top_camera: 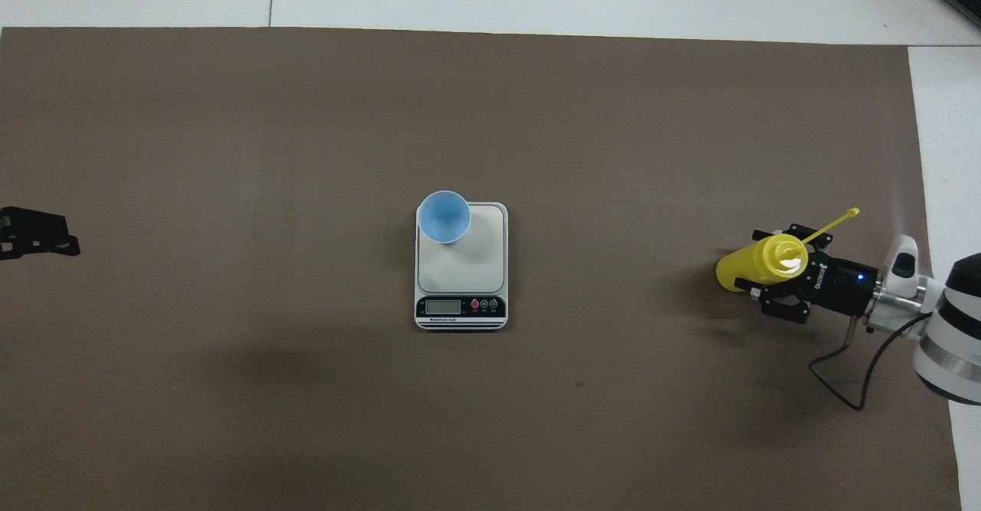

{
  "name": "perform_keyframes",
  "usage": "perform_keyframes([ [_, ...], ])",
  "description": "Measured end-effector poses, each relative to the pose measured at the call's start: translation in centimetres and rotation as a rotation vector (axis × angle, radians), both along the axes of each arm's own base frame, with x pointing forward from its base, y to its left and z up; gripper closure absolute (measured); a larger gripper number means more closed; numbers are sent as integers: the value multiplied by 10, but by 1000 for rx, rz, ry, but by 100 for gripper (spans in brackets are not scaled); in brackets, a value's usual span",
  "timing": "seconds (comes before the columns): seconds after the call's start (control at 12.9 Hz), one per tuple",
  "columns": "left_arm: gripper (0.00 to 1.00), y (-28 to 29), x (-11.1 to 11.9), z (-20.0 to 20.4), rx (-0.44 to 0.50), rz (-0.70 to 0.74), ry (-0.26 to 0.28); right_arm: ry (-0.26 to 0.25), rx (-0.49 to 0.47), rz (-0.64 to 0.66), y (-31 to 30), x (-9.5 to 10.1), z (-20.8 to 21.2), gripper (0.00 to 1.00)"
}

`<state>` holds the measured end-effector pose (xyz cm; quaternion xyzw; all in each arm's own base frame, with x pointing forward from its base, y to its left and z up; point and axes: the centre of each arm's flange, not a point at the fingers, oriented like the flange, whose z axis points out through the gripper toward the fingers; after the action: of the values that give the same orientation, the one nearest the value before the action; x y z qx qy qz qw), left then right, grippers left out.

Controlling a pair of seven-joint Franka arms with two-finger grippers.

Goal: Pour seasoning into cup on scale with both arms
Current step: 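Lift the yellow bottle with the right gripper toward the scale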

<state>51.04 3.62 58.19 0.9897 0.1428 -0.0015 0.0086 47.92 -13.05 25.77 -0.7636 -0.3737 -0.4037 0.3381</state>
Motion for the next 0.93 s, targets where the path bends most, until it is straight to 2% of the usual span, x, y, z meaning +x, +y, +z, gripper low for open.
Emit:
perform_keyframes([
  [0.16,0,-15,1,0,1,-29,-3,1,1,-1,0,1,1,38],
  [0.31,0,-49,0,-1,0,-95,13,11,6,-8,0,2,2,42],
  [0.39,0,-66,-2,-2,1,-125,21,22,11,-16,0,6,6,48],
  [0.47,0,-75,-3,-2,2,-141,24,33,16,-24,2,12,13,52],
  [0.7,0,-69,-2,-2,0,-131,25,57,10,-18,30,37,46,52],
  [0.86,0,-68,-2,-2,-1,-164,24,65,-28,-14,57,48,64,52],
  [0.93,0,-68,-2,-2,-1,-223,22,71,-64,-2,74,54,73,52],
])
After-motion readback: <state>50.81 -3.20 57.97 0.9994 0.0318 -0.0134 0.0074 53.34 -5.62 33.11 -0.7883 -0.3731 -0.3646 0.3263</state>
